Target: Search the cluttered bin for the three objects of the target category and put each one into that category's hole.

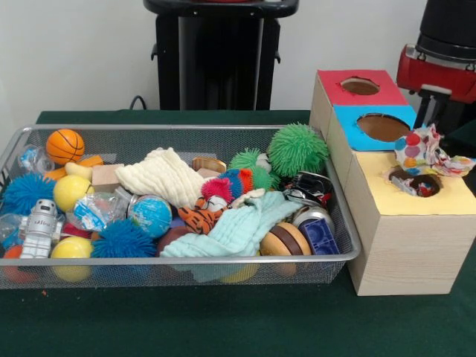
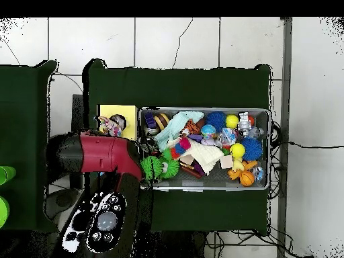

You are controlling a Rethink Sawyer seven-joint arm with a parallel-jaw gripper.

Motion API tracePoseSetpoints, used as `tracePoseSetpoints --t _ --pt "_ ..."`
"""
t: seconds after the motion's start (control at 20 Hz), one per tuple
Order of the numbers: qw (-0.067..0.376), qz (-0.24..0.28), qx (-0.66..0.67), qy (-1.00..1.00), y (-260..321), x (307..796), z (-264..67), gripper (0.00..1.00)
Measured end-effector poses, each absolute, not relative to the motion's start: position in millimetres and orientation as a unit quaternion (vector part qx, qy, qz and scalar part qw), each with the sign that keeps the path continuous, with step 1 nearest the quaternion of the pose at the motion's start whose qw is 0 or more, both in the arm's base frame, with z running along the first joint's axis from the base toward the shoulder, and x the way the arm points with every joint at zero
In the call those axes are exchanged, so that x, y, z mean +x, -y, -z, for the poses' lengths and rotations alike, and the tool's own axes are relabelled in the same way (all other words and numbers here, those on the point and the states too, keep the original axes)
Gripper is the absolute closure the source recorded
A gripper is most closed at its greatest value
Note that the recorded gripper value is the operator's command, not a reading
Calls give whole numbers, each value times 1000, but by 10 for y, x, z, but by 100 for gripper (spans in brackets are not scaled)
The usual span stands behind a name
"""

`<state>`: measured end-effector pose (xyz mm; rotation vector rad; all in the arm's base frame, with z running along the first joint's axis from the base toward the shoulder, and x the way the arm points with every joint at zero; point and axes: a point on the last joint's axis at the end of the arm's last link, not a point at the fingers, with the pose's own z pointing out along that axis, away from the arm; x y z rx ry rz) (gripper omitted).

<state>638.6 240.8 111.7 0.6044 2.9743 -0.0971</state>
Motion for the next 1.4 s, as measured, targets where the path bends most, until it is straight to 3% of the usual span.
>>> tracePoseSetpoints --t 1.0,1.4 --pt "85 47 183 -978 -2259 6897 -893 100" --pt "69 43 194 -978 -2095 7056 -622 100"
